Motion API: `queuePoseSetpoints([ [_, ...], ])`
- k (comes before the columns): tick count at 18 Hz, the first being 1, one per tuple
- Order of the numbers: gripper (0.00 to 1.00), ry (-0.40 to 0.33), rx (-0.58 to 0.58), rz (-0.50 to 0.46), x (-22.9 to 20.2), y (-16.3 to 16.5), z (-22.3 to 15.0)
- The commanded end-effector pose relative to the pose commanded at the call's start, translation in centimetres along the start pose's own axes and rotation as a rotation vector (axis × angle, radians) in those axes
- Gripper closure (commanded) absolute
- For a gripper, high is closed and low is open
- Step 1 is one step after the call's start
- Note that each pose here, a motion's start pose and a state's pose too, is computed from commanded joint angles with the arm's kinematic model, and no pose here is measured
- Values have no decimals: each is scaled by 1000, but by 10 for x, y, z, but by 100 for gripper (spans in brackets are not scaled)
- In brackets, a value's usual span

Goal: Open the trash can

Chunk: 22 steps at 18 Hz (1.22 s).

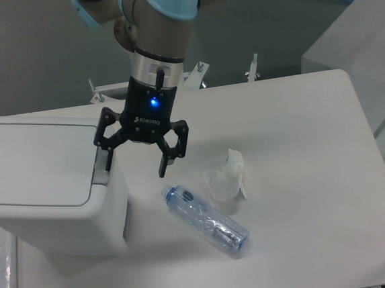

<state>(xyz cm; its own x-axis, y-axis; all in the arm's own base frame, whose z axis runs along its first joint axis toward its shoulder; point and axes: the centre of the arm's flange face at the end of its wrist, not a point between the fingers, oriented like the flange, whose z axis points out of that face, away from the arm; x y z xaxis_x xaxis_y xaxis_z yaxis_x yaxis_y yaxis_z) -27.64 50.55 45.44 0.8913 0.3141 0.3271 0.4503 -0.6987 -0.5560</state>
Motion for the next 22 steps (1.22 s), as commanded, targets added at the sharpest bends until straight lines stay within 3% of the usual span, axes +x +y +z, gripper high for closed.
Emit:
queuePoseSetpoints([
  [4, 0, -3, 13, 9, 2, -6, -5],
  [11, 0, -41, 107, 91, 9, -51, -44],
  [14, 0, -151, 89, 194, -16, -61, -47],
  [17, 0, -197, 68, 293, -45, -73, -37],
  [22, 0, -272, 39, 391, -134, -66, -40],
])
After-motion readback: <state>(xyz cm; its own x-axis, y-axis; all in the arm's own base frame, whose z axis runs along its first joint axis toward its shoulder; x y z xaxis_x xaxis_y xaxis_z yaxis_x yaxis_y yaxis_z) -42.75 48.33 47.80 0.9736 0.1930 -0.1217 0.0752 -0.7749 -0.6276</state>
